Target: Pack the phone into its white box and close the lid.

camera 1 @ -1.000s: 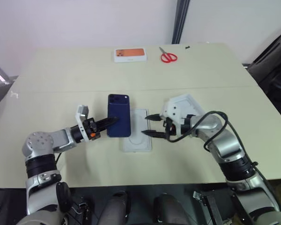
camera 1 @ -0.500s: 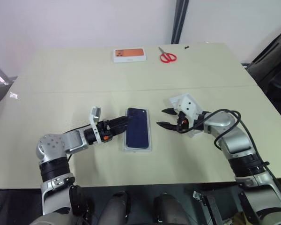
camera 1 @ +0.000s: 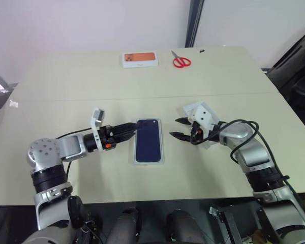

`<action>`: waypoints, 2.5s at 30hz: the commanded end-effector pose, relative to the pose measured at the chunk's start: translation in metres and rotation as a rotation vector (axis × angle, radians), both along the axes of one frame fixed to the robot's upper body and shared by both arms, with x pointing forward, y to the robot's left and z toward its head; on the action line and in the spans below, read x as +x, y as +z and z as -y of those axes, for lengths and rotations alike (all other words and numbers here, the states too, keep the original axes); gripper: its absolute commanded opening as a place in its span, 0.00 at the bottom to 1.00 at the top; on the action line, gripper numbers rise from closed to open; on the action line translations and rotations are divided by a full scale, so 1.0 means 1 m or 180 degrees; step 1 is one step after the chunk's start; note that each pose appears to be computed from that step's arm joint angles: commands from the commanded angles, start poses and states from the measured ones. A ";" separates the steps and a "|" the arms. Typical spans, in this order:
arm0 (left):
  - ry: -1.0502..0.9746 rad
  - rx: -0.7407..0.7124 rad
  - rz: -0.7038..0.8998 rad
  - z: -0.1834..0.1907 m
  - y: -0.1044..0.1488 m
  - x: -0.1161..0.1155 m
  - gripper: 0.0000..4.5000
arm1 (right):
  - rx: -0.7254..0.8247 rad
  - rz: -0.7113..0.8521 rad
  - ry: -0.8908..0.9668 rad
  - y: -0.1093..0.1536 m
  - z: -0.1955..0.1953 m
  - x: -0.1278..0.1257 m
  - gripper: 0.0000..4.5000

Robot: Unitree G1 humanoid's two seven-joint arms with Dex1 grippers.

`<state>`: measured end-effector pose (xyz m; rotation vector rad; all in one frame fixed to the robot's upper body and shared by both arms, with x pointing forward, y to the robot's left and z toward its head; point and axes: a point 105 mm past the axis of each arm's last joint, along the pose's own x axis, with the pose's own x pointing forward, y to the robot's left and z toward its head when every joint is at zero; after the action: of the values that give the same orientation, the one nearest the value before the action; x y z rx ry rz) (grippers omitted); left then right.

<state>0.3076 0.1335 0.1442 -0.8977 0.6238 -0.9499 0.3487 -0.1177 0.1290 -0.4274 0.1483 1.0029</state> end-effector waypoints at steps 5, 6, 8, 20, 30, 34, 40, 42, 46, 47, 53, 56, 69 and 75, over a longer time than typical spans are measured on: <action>0.0200 0.0224 0.0426 -0.014 0.009 0.006 0.99 | 0.0025 0.0170 0.0060 0.012 -0.005 0.002 0.68; 0.0321 0.0293 0.0421 -0.019 0.006 0.012 0.94 | 0.0031 0.0149 0.0092 0.011 -0.006 0.000 0.68; 0.0501 0.0573 0.0522 -0.028 -0.001 0.022 0.81 | 0.0071 0.0117 0.0127 0.011 -0.006 -0.002 0.55; 0.0022 0.1354 0.0983 -0.004 -0.047 0.020 0.01 | -0.0134 0.0154 0.0089 -0.015 -0.023 -0.012 0.00; -0.0300 0.1160 0.0958 0.032 -0.047 0.026 0.01 | -0.0097 0.0213 0.0081 -0.009 -0.028 -0.011 0.00; -0.0573 0.1068 0.1031 0.057 -0.044 0.026 0.01 | -0.0237 0.0248 -0.0065 -0.005 -0.005 -0.003 0.00; -0.0808 0.0954 0.1149 0.095 -0.040 0.032 0.01 | -0.0402 0.0226 -0.0153 -0.004 0.022 -0.005 0.00; -0.0830 0.0943 0.1166 0.103 -0.041 0.034 0.01 | -0.0443 0.0216 -0.0176 -0.004 0.028 -0.007 0.00; -0.0887 0.0906 0.1187 0.118 -0.044 0.036 0.01 | -0.0470 0.0175 -0.0263 -0.005 0.040 -0.012 0.00; -0.0899 0.0889 0.1189 0.121 -0.044 0.036 0.01 | -0.0492 0.0155 -0.0292 -0.007 0.044 -0.014 0.00; -0.0946 0.0852 0.1183 0.123 -0.045 0.035 0.01 | -0.0536 0.0145 -0.0391 -0.010 0.053 -0.021 0.00; -0.0957 0.0890 0.1182 0.120 -0.047 0.033 0.01 | -0.0530 0.0145 -0.0423 -0.011 0.054 -0.020 0.00; -0.0635 0.0943 0.1273 0.097 -0.040 0.044 0.01 | -0.0664 0.0198 -0.0298 0.003 0.055 -0.023 0.00; -0.0473 0.0977 0.1410 0.086 -0.035 0.051 0.01 | -0.0735 0.0208 -0.0397 0.008 0.067 -0.021 0.00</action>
<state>0.3551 0.0436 0.0937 -0.3732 0.5166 -1.0981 0.3259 -0.1842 0.1184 -0.6252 0.2918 0.8652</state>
